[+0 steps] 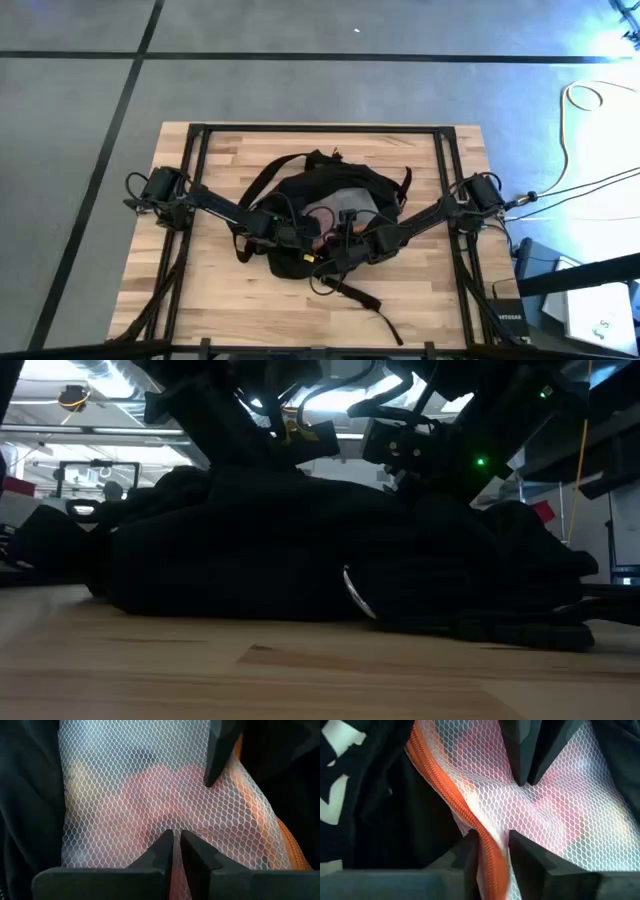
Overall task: Unpack backpack
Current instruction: Remove the white zip bag from the black bag
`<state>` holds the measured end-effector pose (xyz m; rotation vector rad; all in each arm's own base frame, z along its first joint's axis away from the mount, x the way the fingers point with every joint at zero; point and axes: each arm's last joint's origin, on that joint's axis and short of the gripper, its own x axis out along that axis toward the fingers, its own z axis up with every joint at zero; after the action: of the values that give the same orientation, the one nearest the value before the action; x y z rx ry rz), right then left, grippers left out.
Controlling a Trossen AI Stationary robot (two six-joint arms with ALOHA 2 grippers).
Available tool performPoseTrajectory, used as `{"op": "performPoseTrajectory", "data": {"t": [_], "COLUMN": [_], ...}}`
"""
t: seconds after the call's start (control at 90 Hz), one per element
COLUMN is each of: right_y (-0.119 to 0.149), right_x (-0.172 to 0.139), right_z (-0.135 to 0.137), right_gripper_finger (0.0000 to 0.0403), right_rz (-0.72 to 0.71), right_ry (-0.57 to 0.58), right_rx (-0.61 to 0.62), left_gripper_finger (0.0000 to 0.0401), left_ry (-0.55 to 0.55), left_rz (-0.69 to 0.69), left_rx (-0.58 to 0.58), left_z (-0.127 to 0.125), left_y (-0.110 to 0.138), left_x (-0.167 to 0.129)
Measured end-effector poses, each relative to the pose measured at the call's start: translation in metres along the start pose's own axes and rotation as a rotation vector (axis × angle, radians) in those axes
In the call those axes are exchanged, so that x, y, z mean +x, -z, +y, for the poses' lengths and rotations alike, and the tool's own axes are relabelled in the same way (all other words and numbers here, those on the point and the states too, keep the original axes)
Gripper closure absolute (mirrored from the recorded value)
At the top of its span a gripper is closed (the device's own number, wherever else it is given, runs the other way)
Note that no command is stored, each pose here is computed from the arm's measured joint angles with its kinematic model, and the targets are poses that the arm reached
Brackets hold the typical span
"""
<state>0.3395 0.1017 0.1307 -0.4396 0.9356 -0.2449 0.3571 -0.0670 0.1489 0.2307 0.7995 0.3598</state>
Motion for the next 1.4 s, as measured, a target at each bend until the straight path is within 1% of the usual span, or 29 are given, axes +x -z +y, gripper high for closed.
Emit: {"op": "performPoseTrajectory", "data": {"t": [0.167,0.233,0.322,0.389,0.611,0.767,0.878,0.978,1.067,1.178,1.289,1.4], "right_y": [-0.001,-0.001,-0.002,-0.002,-0.003,-0.013,-0.027,-0.037,-0.044,-0.044,-0.047,-0.053], "right_x": [0.001,0.001,0.001,0.001,0.000,-0.012,-0.026,-0.035,-0.037,-0.030,-0.022,-0.021], "right_z": [-0.001,-0.001,-0.001,-0.001,-0.004,-0.012,-0.022,-0.032,-0.043,-0.059,-0.076,-0.090], "right_gripper_finger": [0.0388,0.0399,0.0395,0.0396,0.0402,0.0402,0.0402,0.0402,0.0402,0.0402,0.0403,0.0403], "right_rz": [-0.004,-0.004,-0.012,-0.016,-0.020,-0.056,-0.115,-0.151,-0.166,-0.152,-0.151,-0.149], "right_ry": [-0.016,-0.017,-0.021,-0.024,-0.027,-0.019,0.005,0.049,0.071,0.102,0.133,0.191], "right_rx": [0.026,0.024,0.033,0.041,0.069,0.088,0.101,0.097,0.097,0.101,0.144,0.125], "left_gripper_finger": [0.0378,0.0378,0.0378,0.0378,0.0378,0.0378,0.0378,0.0378,0.0378,0.0378,0.0378,0.0378], "left_ry": [0.003,0.007,0.009,0.004,-0.025,0.024,0.090,0.130,0.150,0.162,0.169,0.175], "left_rz": [-0.001,0.000,0.005,0.005,-0.087,-0.128,-0.131,-0.142,-0.148,-0.153,-0.158,-0.169], "left_rx": [0.003,0.030,0.094,0.112,0.076,0.096,0.120,0.130,0.137,0.131,0.129,0.126], "left_z": [0.000,-0.002,-0.002,-0.001,0.010,0.009,0.002,-0.006,-0.012,-0.016,-0.018,-0.019], "left_y": [0.000,0.000,-0.001,-0.002,-0.019,-0.021,-0.018,-0.015,-0.013,-0.012,-0.012,-0.012], "left_x": [0.000,-0.001,-0.010,-0.022,-0.072,-0.105,-0.120,-0.129,-0.134,-0.136,-0.138,-0.139]}}
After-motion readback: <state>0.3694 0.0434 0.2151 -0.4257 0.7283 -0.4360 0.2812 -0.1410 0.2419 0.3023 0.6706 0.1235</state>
